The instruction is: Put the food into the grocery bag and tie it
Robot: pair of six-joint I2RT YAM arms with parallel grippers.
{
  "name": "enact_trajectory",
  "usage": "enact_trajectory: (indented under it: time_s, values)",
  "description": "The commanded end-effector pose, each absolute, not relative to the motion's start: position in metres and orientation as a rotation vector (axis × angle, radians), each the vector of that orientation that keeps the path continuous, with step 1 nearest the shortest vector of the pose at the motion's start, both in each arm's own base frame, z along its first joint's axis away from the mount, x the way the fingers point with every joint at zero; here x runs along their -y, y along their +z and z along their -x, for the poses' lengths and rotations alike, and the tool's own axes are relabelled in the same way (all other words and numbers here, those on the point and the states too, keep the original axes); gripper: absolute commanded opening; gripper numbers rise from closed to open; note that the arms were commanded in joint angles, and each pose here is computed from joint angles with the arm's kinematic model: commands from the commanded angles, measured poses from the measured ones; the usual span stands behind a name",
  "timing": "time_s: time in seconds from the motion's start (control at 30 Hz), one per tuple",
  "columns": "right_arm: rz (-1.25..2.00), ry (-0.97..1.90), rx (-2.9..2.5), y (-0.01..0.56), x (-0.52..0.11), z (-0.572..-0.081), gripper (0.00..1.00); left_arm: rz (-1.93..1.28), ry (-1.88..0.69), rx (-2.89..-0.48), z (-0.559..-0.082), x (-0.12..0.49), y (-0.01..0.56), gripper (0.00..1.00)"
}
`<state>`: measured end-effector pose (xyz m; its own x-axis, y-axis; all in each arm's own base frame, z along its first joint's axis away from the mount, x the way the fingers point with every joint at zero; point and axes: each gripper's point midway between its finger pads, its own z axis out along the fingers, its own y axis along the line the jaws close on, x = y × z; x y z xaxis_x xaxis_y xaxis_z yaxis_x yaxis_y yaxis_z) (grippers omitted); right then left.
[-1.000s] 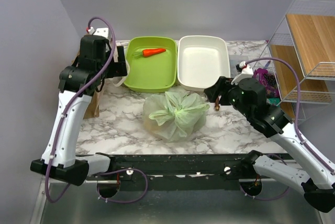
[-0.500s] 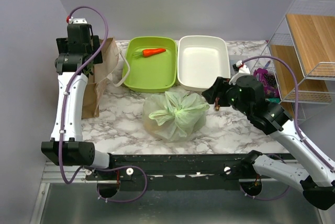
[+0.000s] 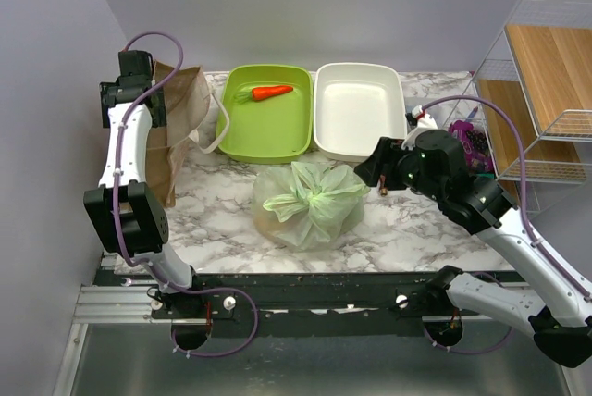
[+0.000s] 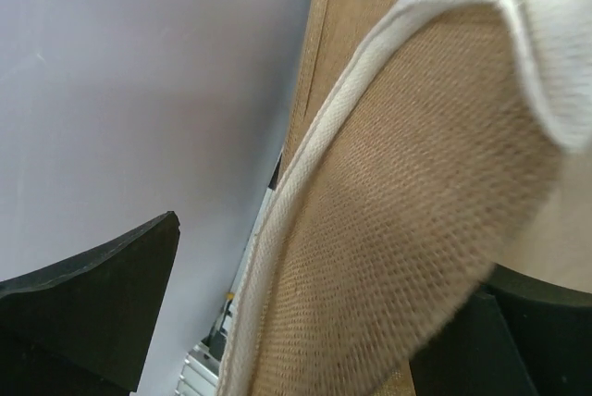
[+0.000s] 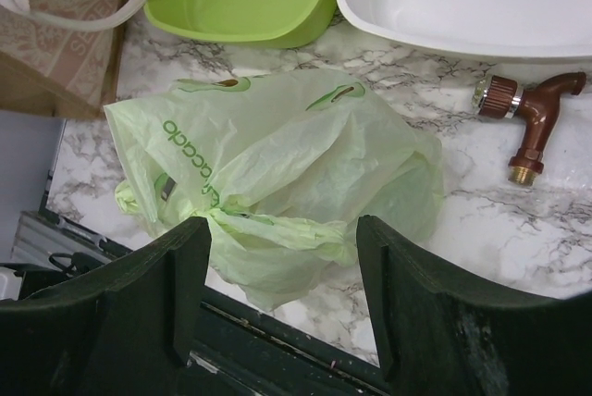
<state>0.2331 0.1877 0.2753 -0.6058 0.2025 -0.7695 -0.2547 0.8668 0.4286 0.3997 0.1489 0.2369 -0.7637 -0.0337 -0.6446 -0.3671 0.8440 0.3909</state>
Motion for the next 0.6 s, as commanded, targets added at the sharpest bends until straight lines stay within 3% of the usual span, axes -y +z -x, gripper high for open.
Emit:
enact_trajectory:
  time_s: [0.0, 0.1, 0.3, 0.57]
  values:
    - [0.067, 0.655, -2.135, 0.281, -0.188, -0.228, 0.71, 0.319, 0.592, -2.399, -0.399, -0.149, 0.223, 0.92]
    - [0.064, 0.664, -2.138, 0.279, -0.189, -0.226, 0.71, 0.342, 0.518, -2.421, -0.401, -0.145, 0.211, 0.85]
    - [0.059, 0.660, -2.122, 0.283, -0.186, -0.226, 0.71, 0.378, 0.381, -2.446, -0.398, -0.129, 0.204, 0.02]
    - [0.069, 0.616, -2.075, 0.293, -0.179, -0.231, 0.71, 0.467, 0.168, -2.305, -0.362, -0.093, 0.244, 0.00]
